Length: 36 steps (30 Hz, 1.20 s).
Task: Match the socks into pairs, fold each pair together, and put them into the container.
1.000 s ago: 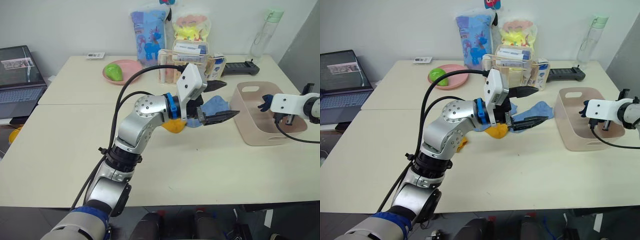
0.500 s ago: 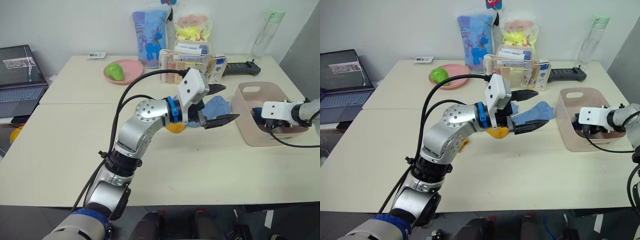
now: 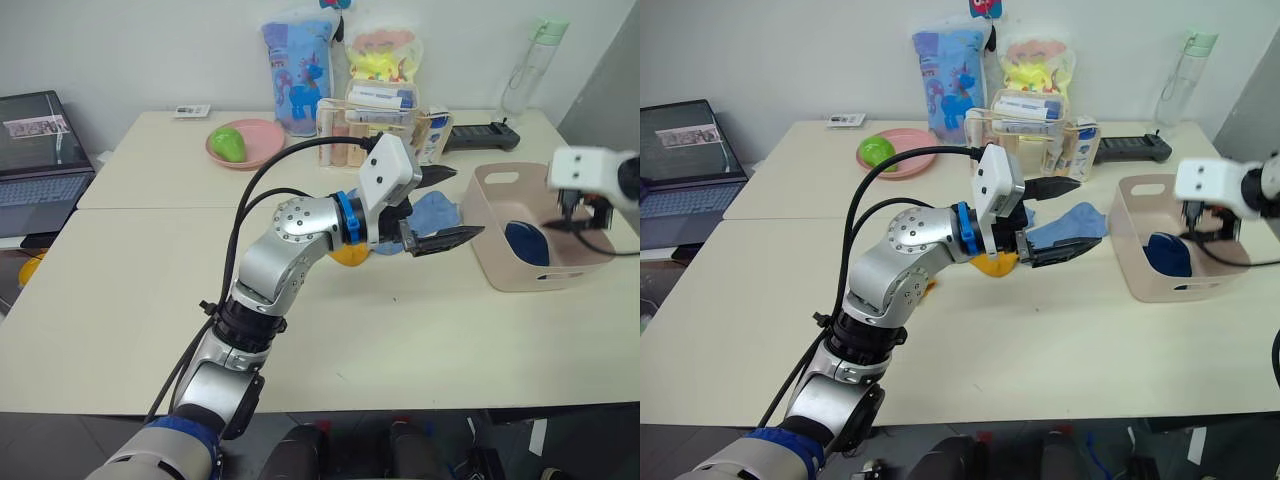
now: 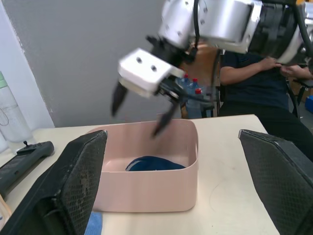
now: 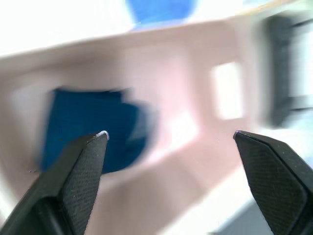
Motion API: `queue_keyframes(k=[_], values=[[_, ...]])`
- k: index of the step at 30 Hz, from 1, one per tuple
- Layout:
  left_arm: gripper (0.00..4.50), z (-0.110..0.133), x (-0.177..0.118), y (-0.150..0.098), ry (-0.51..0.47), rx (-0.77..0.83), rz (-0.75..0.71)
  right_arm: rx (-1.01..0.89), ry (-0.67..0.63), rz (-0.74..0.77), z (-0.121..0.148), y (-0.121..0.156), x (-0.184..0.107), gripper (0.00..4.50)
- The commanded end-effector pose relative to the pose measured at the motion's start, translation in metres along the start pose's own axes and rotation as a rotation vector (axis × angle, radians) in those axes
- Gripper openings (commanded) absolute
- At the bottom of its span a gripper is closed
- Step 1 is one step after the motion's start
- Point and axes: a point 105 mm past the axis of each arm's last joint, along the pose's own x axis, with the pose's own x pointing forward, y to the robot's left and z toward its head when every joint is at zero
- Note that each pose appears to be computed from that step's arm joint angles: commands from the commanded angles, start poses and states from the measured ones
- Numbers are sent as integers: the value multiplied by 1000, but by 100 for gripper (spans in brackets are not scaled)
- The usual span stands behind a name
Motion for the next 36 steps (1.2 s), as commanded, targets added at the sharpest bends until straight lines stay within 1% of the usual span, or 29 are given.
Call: queue_keyframes(k=[1, 5, 6, 9, 10, 12, 14, 15, 16, 18, 19, 20, 22, 24, 25, 27, 29, 33, 35, 36], values=[[450, 13, 1, 1, -38, 41, 6, -22, 33, 3, -12, 9, 13, 317], [450, 12, -2, 3, -24, 52, 17, -55, 73, -20, -25, 17, 28, 160], [450, 12, -3, 5, -18, 53, 24, -50, 55, -40, -22, 14, 30, 124], [450, 6, -13, 8, 8, 48, 54, -6, -90, -218, 9, -11, 28, 14], [450, 2, -17, 8, 21, 50, 65, 26, -158, -290, 22, -18, 28, 3], [450, -1, -22, 11, 36, 54, 96, 105, -267, -374, 42, -24, 28, 3], [450, -2, -26, 13, 39, 59, 126, 171, -332, -409, 52, -25, 27, 3], [450, -8, -37, 17, 57, 63, 179, 243, -490, -449, 80, -21, 26, 3], [450, -12, -44, 20, 72, 67, 214, 299, -597, -473, 97, -18, 23, 3], [450, -22, -65, 25, 80, 56, 311, 483, -792, -474, 123, 4, 24, 3], [450, -24, -72, 26, 77, 47, 344, 536, -827, -467, 129, 14, 24, 3], [450, -32, -86, 25, 103, 50, 388, 597, -862, -428, 138, 32, 28, 3], [450, -43, -104, 22, 143, 51, 439, 678, -879, -380, 147, 58, 31, 3], [450, -64, -128, 12, 222, 30, 472, 759, -864, -335, 146, 86, 36, 3], [450, -72, -139, 6, 253, 14, 483, 791, -847, -331, 143, 97, 36, 19], [450, -84, -157, -3, 291, -26, 525, 814, -811, -305, 139, 117, 37, 64], [450, -92, -171, -13, 306, -72, 561, 817, -764, -276, 134, 137, 38, 126], [450, -109, -190, -40, 341, -163, 600, 840, -676, -243, 121, 171, 41, 279], [450, -117, -204, -49, 355, -197, 664, 863, -626, -242, 111, 187, 41, 346], [450, -122, -213, -53, 373, -194, 697, 869, -601, -244, 106, 194, 39, 387]])
